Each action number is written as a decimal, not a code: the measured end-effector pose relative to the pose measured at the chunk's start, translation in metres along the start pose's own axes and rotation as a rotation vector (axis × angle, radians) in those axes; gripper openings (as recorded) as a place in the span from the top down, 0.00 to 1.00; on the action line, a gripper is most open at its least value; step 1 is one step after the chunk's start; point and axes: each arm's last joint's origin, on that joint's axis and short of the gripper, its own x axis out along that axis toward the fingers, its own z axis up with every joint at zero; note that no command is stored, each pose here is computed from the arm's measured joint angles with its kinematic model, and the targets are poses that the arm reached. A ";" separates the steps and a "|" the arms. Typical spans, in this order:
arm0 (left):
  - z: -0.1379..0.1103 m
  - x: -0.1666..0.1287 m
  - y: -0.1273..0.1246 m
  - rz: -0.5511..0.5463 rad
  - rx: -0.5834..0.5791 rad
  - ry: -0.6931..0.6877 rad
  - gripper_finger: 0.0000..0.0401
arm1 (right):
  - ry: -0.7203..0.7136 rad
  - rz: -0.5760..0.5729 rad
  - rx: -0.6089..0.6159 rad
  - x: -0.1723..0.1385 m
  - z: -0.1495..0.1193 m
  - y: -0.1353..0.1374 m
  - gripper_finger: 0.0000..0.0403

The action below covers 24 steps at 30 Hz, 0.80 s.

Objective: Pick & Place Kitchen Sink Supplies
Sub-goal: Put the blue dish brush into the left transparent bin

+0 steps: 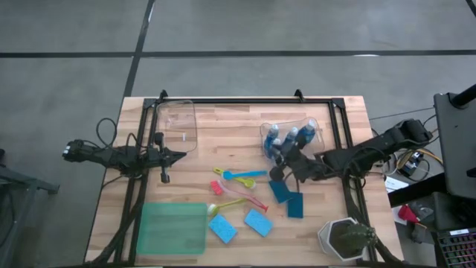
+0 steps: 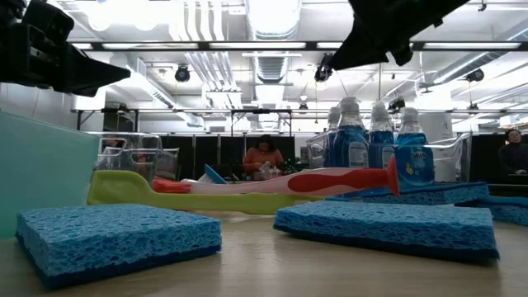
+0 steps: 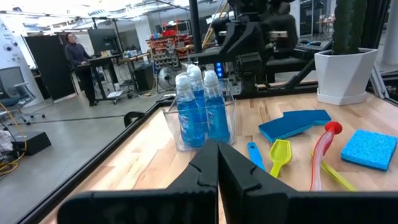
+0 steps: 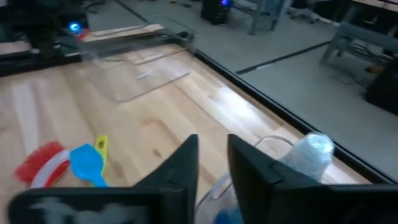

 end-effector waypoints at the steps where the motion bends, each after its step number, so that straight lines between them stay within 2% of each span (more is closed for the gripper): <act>1: 0.000 0.000 0.000 0.000 0.000 0.000 1.00 | 0.000 0.009 -0.009 -0.001 0.000 0.001 0.86; 3: 0.000 0.000 0.000 0.000 0.000 0.000 1.00 | 0.001 0.022 -0.021 -0.004 -0.001 0.003 0.94; 5: 0.000 0.000 0.000 0.000 0.000 0.000 1.00 | 0.001 0.030 -0.033 -0.005 -0.002 0.004 0.97; 10: 0.000 0.000 0.000 0.000 0.000 0.000 1.00 | 0.018 0.090 -0.078 -0.007 -0.002 0.006 0.98; 14: 0.000 0.000 0.000 0.001 0.000 0.000 1.00 | 0.038 0.200 -0.155 -0.009 -0.001 0.009 0.98; 18: 0.000 0.000 0.000 0.000 0.000 0.000 1.00 | -0.009 0.332 -0.201 -0.016 0.002 0.019 0.98; 24: 0.000 0.000 0.000 0.000 0.000 0.000 1.00 | -0.077 0.399 -0.240 -0.028 0.005 0.029 0.98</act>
